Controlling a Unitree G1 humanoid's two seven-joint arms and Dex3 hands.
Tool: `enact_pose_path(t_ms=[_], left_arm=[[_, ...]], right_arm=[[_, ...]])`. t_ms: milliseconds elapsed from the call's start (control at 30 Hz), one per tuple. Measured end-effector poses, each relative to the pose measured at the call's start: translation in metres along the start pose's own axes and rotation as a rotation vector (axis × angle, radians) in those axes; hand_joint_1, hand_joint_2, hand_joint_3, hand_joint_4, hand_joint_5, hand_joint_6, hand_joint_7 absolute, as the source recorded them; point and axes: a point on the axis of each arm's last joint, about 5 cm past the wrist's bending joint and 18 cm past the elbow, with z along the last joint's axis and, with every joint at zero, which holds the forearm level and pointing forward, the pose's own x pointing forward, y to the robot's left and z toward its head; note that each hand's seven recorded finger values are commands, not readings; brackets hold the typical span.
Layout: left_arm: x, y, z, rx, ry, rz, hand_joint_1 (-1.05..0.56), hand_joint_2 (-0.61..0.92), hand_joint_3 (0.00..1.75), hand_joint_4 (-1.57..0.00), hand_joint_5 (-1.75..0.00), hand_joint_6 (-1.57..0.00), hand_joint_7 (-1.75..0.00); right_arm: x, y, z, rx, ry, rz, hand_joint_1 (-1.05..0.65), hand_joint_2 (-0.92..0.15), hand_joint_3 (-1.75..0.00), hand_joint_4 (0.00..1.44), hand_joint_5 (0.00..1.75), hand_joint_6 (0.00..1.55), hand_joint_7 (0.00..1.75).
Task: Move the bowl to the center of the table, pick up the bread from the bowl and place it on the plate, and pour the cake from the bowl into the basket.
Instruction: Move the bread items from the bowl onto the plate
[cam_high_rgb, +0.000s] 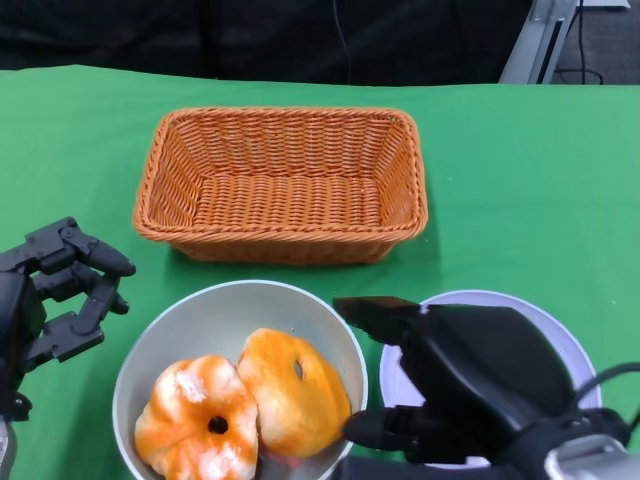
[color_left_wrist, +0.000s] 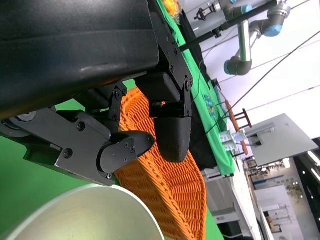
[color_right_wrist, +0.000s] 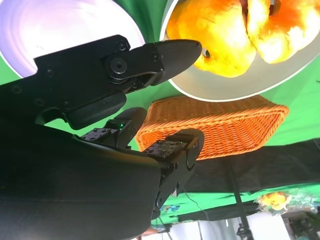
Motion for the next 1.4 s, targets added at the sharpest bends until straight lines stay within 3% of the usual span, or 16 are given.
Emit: enact_pose_path(t_ms=[500,833,1067,1267,1400], left_arm=[[0.000,-0.001,0.000,-0.002,-0.001,0.002,-0.08,0.68,0.85,-0.76,-1.49,-0.76,-1.25],[0.000,-0.001,-0.001,-0.009,0.005,-0.002,-0.08,0.68,0.85,-0.76,-1.49,-0.75,-1.25],[0.000,-0.002,-0.002,-0.006,0.007,-0.015,-0.11,0.68,0.82,-0.77,-1.50,-0.75,-1.24],[0.001,-0.004,-0.002,-0.007,0.007,-0.023,-0.11,0.70,0.80,-0.78,-1.49,-0.76,-1.23],[0.001,-0.008,0.001,-0.008,-0.014,-0.017,-0.11,0.69,0.81,-0.78,-1.50,-0.76,-1.24]], right_arm=[[0.013,0.009,0.006,-0.021,-0.013,0.055,-0.92,-0.92,-0.28,0.54,0.13,0.34,0.00],[0.014,0.007,0.011,-0.022,-0.044,0.133,-0.94,-0.92,-0.32,0.56,0.11,0.33,0.01],[0.015,0.006,0.017,-0.036,-0.080,0.140,-0.95,-0.92,-0.32,0.56,0.09,0.33,0.00],[0.017,0.009,0.018,-0.040,-0.086,0.158,-0.95,-0.92,-0.34,0.52,0.05,0.32,0.00],[0.020,0.014,0.018,-0.039,-0.087,0.227,-0.94,-0.92,-0.37,0.47,0.02,0.29,0.00]])
